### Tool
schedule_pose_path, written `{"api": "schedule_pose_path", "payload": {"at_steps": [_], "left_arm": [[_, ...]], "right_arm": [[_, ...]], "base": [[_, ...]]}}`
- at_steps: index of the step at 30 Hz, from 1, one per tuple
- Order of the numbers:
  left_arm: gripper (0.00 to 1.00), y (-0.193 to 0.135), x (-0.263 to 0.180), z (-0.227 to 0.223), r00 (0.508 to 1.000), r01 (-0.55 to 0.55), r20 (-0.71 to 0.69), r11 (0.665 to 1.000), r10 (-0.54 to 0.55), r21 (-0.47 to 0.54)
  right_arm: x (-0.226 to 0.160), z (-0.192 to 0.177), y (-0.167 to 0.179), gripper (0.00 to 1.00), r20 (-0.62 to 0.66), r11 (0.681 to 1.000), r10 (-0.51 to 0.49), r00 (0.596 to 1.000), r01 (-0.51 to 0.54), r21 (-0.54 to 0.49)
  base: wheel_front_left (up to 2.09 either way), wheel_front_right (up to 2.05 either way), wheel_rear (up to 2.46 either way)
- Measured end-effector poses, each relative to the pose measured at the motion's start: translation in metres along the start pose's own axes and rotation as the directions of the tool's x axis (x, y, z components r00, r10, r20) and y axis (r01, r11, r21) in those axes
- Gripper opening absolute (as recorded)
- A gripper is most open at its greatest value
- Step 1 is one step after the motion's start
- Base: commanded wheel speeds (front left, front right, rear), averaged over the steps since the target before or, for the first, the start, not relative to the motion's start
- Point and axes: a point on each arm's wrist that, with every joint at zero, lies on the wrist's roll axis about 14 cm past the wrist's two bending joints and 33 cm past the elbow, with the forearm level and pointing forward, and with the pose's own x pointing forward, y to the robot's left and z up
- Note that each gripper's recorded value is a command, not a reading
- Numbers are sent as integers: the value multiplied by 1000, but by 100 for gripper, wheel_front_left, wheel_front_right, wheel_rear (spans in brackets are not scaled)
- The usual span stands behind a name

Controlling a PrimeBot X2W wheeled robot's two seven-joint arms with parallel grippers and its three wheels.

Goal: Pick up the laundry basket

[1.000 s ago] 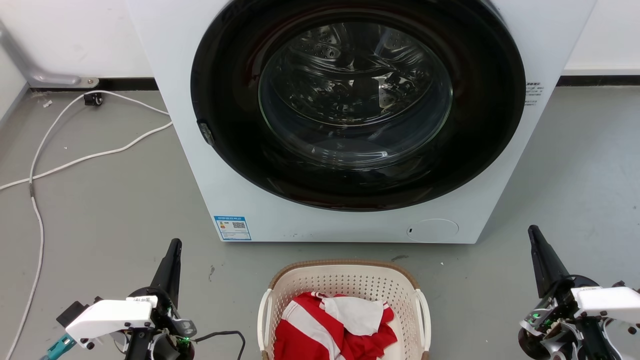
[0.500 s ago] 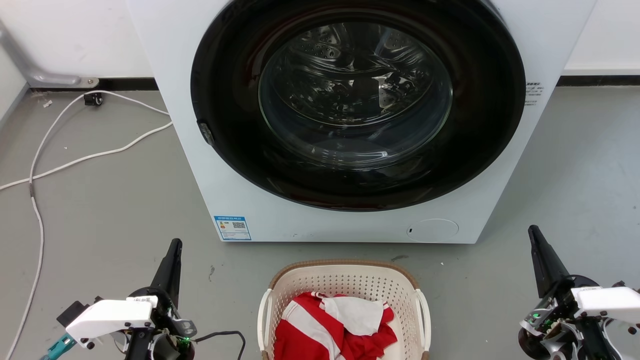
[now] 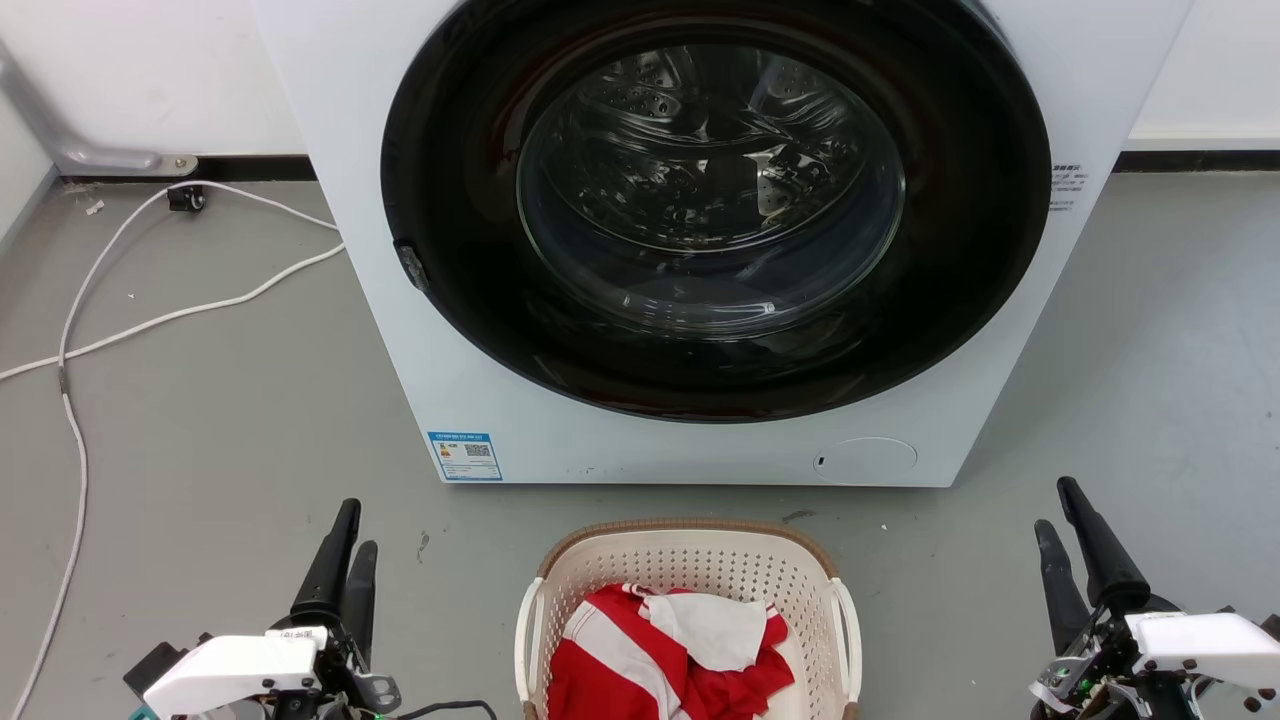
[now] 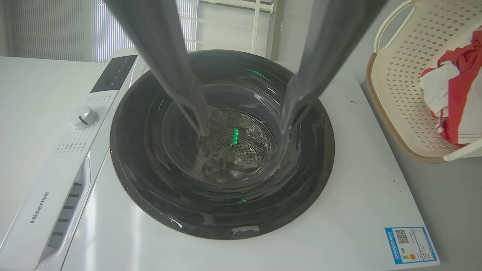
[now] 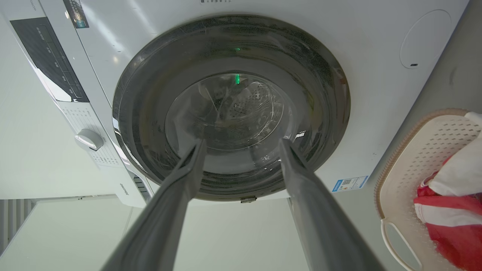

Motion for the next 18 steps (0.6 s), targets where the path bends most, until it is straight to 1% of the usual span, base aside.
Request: {"api": "schedule_pose_path", "payload": {"at_steps": [7, 10, 14, 18], "left_arm": [[100, -2, -2, 3, 1000, 6, 27, 1000, -7, 29], [100, -4, -3, 9, 999, 11, 48, 998, -14, 62], [100, -4, -5, 14, 997, 7, 70, 994, -15, 113], [100, -5, -7, 25, 994, 1, 110, 989, -18, 151]], "right_arm": [[0, 2, 3, 100, 22, 999, 9, 1000, -9, -36], [0, 3, 3, 100, 31, 998, 10, 999, -7, -66], [0, 7, 9, 100, 47, 990, 26, 999, -19, -142], [1, 10, 17, 100, 59, 971, 52, 997, -37, -235]], "base": [[0, 0, 0], [0, 0, 0], [0, 0, 0], [0, 0, 0]]}}
